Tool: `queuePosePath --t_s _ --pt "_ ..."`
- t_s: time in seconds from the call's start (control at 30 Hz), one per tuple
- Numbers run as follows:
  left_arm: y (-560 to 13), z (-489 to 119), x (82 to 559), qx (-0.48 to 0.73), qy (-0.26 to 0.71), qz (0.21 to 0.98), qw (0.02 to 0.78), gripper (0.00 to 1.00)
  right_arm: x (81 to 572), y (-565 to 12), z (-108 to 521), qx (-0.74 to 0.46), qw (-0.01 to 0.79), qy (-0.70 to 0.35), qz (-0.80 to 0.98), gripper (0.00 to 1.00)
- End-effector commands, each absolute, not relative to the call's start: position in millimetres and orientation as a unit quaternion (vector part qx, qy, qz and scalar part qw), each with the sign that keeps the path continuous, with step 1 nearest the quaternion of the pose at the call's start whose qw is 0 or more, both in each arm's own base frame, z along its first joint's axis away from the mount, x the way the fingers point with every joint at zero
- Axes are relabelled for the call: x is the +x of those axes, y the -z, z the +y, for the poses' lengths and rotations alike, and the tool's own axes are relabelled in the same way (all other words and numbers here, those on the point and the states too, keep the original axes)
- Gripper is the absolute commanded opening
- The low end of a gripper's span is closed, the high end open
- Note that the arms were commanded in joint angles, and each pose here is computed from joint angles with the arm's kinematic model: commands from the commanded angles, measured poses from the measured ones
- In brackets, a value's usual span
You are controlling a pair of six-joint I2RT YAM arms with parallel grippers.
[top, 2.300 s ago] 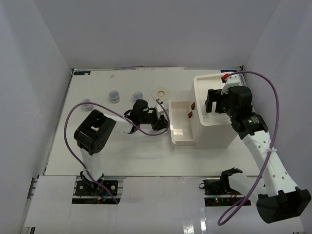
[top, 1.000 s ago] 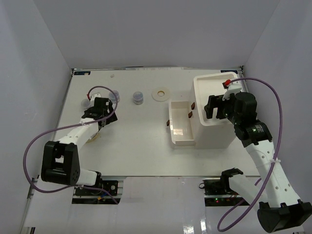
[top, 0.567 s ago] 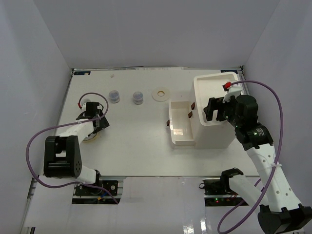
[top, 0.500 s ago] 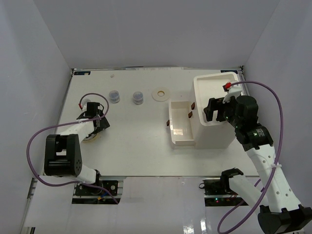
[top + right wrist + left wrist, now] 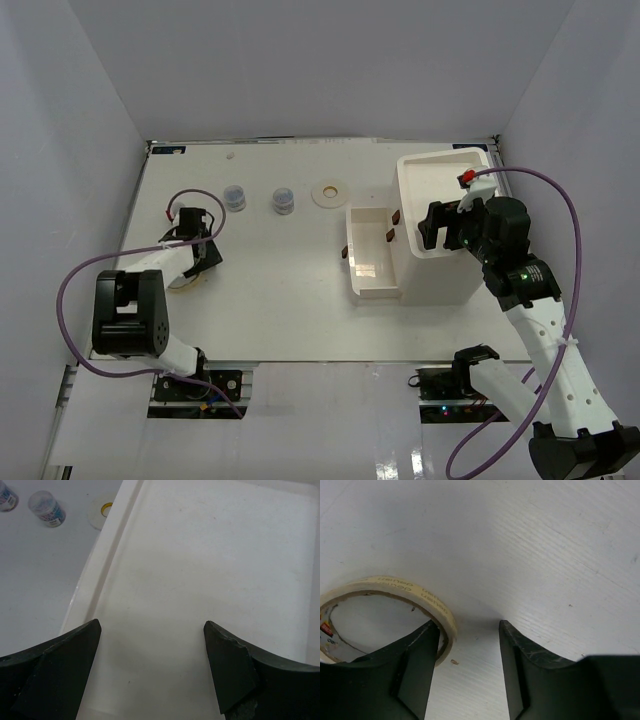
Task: Sort the stationery into containers
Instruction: Move the stationery to the corner of the board, then pick up the stationery from the center of the board.
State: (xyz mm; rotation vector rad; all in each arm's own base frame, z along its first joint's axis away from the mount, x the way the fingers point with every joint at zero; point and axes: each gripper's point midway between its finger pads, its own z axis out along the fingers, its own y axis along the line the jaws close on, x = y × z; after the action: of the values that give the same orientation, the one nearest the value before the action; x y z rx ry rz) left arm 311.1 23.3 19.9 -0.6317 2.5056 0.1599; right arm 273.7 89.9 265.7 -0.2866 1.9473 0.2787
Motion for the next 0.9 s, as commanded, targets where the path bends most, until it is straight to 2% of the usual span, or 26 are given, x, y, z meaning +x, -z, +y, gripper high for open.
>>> queuePosePath --t_s 0.0,0.1,0.23,0.3,0.53,0.6,0.7,0.87 --pt "-15.8 -12.8 317.5 -0.191 -0.002 0.945 0.263 0.45 269.3 -259.1 91.6 -0.116 0.536 -0.125 0.827 0.9" --pt "-22.3 -46.0 320.4 -0.129 0.015 0.954 0.272 0.35 269.5 -260.1 91.6 -0.117 0.538 -0.125 0.825 0.9" --pt "-31.5 -111.6 315.6 -0.041 0.072 0.957 0.279 0.14 269.4 -260.1 92.0 -0.117 0.538 -0.126 0.825 0.9" --pt "-39.0 -133.4 316.3 -0.015 0.092 0.954 0.285 0.11 269.6 -259.4 91.1 -0.115 0.538 -0.124 0.826 0.9" --pt "-105.0 -244.9 311.2 0.179 0.166 0.904 0.35 0.12 270.2 -258.3 89.9 -0.113 0.538 -0.121 0.827 0.9" --pt "-132.9 -272.2 312.2 0.252 0.172 0.872 0.384 0.12 270.3 -258.7 89.1 -0.112 0.538 -0.119 0.827 0.9" --pt "-161.3 -322.3 289.6 0.376 0.2 0.808 0.407 0.13 270.1 -259.8 87.6 -0.11 0.541 -0.116 0.826 0.9" --pt "-177.6 -366.4 261.2 0.505 0.254 0.713 0.414 0.15 270.1 -259.9 86.4 -0.109 0.541 -0.113 0.826 0.9"
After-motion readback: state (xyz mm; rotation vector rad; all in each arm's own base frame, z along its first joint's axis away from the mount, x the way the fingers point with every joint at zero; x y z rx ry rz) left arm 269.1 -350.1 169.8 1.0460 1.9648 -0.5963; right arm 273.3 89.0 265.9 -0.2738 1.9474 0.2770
